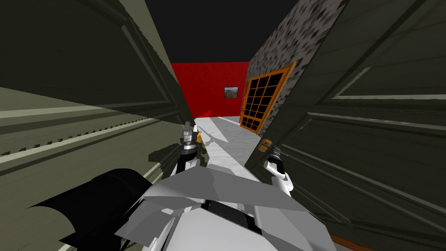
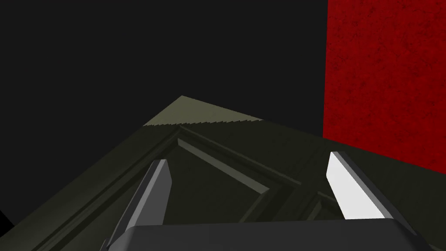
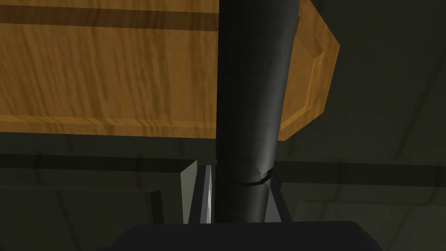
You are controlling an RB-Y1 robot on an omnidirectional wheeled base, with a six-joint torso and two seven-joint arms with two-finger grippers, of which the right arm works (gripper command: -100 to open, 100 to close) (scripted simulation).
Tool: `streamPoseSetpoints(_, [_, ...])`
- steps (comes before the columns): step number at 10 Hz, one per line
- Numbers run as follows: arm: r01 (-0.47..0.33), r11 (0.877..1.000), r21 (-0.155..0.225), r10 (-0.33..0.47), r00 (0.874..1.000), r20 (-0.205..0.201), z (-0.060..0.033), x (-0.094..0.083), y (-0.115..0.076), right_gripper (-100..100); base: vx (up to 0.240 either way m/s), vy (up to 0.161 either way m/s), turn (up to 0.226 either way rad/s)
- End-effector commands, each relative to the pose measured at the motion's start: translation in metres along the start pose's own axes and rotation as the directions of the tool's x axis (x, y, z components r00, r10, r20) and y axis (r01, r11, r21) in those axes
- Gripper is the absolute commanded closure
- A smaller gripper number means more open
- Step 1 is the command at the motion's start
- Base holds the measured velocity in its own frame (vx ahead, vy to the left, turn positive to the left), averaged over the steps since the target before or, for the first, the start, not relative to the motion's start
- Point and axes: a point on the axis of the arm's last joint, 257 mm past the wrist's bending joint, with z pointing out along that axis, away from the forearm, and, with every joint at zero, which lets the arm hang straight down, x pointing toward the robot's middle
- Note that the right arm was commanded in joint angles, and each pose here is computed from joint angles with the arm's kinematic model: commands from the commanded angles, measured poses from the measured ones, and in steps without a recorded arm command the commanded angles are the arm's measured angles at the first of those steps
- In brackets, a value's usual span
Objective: Push the door open
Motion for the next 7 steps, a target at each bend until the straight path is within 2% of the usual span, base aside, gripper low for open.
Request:
streamPoseSetpoints(1, [0.007,1.000,-0.024,-0.006,0.999,0.041,0.0002,-0.026,0.008,100,0.201,0.010,-0.062])
streamPoseSetpoints(7, [-0.005,1.000,-0.017,0.006,0.995,0.104,-0.0040,-0.056,0.004,100,0.158,0.029,-0.058])
